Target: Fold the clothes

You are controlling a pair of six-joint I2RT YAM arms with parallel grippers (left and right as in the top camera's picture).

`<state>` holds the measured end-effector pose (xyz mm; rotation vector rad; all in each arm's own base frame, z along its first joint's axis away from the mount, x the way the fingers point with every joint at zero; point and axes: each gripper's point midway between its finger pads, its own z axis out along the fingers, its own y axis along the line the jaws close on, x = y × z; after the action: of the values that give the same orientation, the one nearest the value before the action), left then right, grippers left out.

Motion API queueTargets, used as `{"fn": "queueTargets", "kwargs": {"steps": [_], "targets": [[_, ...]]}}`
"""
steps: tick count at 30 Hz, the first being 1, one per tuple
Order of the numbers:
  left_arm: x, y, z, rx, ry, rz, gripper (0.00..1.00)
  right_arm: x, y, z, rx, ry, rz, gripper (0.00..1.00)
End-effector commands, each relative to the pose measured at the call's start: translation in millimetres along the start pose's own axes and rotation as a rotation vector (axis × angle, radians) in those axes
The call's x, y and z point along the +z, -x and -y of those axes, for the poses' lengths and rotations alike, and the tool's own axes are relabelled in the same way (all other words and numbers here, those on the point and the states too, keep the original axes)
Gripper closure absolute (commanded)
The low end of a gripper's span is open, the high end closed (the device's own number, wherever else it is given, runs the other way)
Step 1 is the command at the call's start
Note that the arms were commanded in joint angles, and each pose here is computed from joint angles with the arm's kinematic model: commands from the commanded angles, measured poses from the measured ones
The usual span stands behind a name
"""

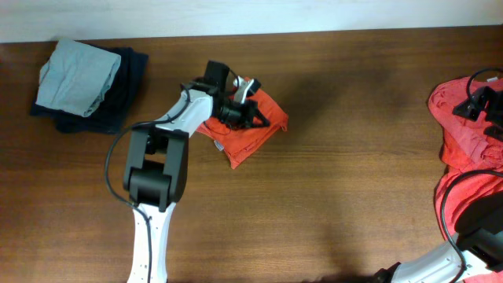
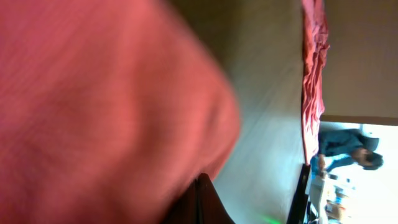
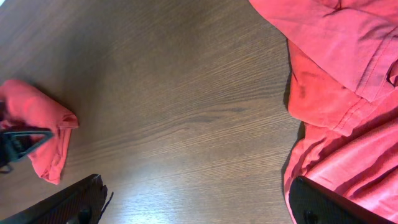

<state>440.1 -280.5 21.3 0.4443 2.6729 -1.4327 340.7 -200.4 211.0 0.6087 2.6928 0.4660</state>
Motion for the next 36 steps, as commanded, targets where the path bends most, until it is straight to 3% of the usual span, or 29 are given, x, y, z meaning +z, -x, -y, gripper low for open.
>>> {"fn": "queueTargets", "kwargs": {"steps": [1,8,20,25,36], "targets": [[14,-12,-14,-0.046,-0.063,-0.038,1.00,-5,1,-2,-0.007,-0.002,0.013,0.01],[17,-14,-8,-0.054,-0.126,-0.051,0.99,-5,1,-2,-0.007,-0.002,0.013,0.01],[-54,76,105,0.242,-0.167,0.128,0.99,-5,1,-2,-0.007,-0.002,0.013,0.01],[-51,82,89,0.239,-0.081,0.151,0.99,-5,1,-2,-0.007,-0.002,0.013,0.01],[-14,69,55,0.178,-0.080,0.086,0.99,-5,1,-2,-0.007,-0.002,0.013,0.01]]}}
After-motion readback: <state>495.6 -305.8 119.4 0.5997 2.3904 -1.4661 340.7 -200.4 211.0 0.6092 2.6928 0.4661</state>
